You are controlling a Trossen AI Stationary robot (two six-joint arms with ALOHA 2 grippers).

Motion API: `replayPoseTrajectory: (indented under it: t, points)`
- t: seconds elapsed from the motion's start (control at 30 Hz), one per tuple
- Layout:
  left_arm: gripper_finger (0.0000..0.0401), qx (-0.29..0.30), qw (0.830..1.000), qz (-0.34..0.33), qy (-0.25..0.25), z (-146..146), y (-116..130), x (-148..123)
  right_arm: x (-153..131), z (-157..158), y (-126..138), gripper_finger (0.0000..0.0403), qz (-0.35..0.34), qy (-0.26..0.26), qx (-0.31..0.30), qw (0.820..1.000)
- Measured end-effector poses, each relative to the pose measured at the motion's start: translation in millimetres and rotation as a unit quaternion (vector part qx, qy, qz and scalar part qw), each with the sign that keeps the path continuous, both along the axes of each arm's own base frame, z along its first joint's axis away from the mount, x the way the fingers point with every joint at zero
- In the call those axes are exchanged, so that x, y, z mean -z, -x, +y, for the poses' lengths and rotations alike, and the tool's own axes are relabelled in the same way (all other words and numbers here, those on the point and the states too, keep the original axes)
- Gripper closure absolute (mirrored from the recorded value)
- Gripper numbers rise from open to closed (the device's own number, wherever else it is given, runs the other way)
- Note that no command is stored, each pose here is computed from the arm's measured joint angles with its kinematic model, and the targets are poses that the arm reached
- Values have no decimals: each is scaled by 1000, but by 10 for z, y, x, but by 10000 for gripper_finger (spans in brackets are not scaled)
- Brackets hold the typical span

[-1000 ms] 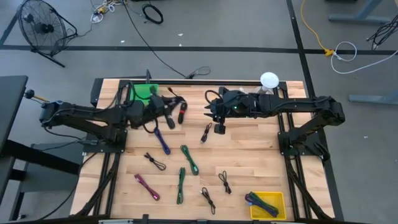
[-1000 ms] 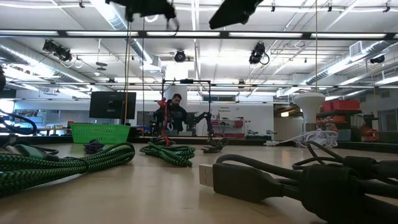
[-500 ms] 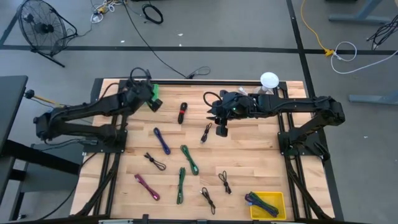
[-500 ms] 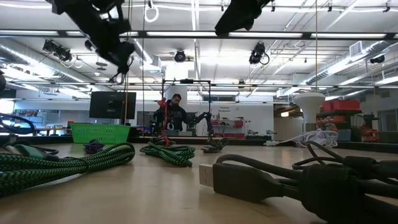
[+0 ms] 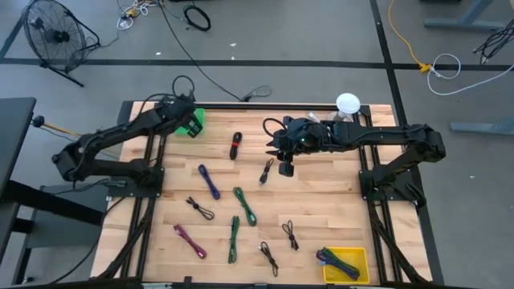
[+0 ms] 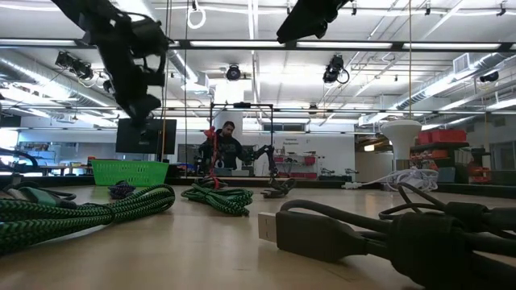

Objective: Pick & Place USB Port
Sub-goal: Put the black charger cable into the green bin

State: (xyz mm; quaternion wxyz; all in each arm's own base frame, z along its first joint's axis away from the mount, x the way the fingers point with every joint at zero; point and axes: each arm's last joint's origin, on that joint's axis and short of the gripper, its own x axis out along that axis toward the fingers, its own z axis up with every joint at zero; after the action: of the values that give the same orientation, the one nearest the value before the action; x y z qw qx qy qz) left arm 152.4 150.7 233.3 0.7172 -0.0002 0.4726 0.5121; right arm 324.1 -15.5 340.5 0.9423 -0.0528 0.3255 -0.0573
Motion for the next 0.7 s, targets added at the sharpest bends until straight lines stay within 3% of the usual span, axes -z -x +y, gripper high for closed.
replayPoseTrajectory:
  t: [0.43, 0.7]
  points:
    - [368, -17, 991, 115, 71, 250, -120, 515, -7, 0, -6, 293, -5, 0, 0, 1000]
    - [368, -9, 986, 143, 82, 279, -146, 615, 30, -1, -21, 293, -14, -1, 1, 1000]
